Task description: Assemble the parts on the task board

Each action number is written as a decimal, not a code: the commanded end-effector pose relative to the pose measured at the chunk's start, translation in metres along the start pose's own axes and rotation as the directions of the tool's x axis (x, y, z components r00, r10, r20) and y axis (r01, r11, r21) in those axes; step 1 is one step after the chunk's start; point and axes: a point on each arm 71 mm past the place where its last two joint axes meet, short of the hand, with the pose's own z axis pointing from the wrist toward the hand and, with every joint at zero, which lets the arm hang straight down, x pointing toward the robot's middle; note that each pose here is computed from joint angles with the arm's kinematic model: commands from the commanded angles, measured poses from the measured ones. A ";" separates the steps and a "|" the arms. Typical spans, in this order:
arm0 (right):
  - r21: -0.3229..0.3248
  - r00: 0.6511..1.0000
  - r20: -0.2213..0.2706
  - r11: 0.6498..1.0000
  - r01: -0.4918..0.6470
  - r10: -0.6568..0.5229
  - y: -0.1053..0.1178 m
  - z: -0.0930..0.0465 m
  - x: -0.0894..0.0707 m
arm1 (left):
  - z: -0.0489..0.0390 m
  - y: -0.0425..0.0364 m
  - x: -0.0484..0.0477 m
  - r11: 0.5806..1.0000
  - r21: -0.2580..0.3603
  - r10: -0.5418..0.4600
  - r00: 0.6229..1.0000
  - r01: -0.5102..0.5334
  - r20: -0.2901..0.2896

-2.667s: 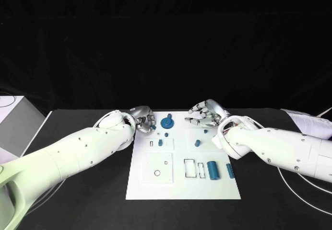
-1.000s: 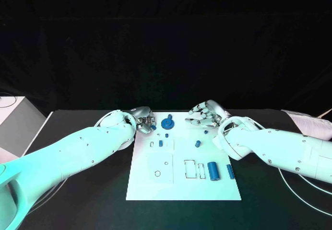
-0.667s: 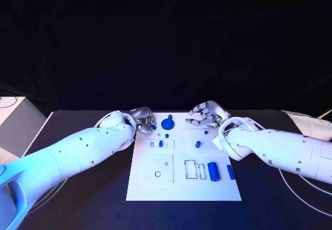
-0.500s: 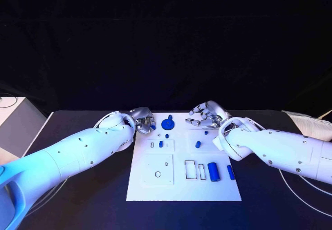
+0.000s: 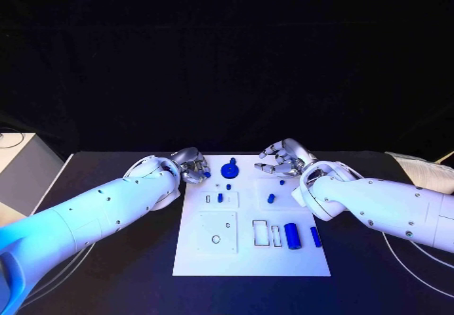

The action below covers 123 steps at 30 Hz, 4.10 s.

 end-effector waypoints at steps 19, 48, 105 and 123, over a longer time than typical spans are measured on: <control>-0.012 1.000 -0.005 1.000 0.010 -0.010 -0.001 -0.001 -0.002 | -0.0241 0.0233 -0.0055 0.866 -0.034 -0.498 0.867 0.498 0.004; -0.004 1.000 -0.004 1.000 0.012 -0.012 -0.005 -0.003 -0.004 | -0.0549 0.0248 0.0047 0.855 -0.026 -0.518 0.855 0.518 0.006; -0.017 1.000 -0.021 1.000 0.005 -0.005 0.004 0.001 0.004 | 0.0170 0.0209 -0.0307 0.993 0.047 0.105 0.994 -0.105 0.005; -0.021 1.000 -0.022 1.000 0.003 -0.004 0.006 0.001 0.006 | 0.0208 0.0157 -0.0317 0.994 0.053 0.094 0.996 -0.093 -0.002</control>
